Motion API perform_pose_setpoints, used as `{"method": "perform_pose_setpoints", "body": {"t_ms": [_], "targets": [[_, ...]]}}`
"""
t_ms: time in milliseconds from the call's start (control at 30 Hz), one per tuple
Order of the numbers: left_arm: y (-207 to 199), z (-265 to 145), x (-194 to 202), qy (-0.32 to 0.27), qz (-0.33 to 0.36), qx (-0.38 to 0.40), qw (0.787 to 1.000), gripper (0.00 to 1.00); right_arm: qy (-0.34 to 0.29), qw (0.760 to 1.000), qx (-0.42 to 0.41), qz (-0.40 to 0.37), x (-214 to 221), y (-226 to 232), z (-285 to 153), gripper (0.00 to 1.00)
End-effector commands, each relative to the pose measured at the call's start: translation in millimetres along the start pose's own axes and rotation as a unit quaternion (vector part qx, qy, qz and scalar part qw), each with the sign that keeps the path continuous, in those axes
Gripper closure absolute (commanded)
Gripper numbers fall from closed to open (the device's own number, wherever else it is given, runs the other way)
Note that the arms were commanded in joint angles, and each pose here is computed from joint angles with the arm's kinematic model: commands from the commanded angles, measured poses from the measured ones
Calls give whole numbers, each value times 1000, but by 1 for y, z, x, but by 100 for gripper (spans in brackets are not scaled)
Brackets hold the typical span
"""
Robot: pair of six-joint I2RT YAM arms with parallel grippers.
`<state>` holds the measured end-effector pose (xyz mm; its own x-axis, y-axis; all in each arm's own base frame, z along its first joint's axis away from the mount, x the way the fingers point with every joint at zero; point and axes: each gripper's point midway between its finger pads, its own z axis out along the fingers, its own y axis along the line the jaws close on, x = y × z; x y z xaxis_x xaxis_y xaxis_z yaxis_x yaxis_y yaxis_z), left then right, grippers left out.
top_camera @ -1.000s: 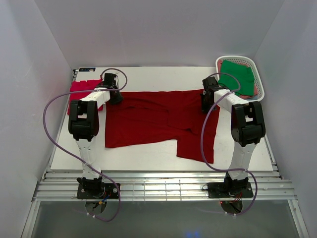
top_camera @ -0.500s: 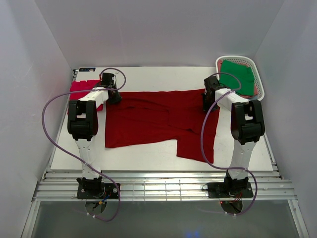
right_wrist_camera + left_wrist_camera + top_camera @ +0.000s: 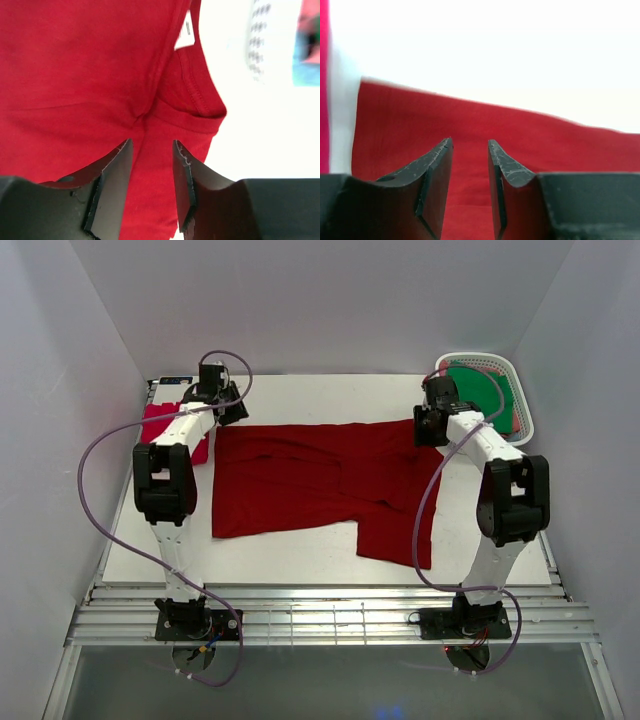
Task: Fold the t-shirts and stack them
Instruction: Fold the tshirt
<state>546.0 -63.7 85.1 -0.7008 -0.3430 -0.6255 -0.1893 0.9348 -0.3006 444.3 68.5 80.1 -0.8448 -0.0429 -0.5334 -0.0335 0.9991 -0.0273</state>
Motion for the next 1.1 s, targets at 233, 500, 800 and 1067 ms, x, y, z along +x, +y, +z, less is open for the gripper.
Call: {"method": "perform_pose_setpoints", "body": {"t_ms": [233, 500, 800, 1067], "targets": [[-19, -65, 6, -11, 11, 42, 999, 55, -60, 996, -70, 11, -14, 21, -60, 60], [-50, -52, 80, 23, 88, 51, 995, 54, -22, 995, -93, 23, 39, 35, -53, 60], [-69, -33, 75, -4, 137, 11, 991, 54, -1, 994, -107, 19, 74, 38, -57, 60], [-53, -29, 65, -18, 146, -42, 988, 54, 17, 994, -109, 19, 92, 38, -51, 60]]}}
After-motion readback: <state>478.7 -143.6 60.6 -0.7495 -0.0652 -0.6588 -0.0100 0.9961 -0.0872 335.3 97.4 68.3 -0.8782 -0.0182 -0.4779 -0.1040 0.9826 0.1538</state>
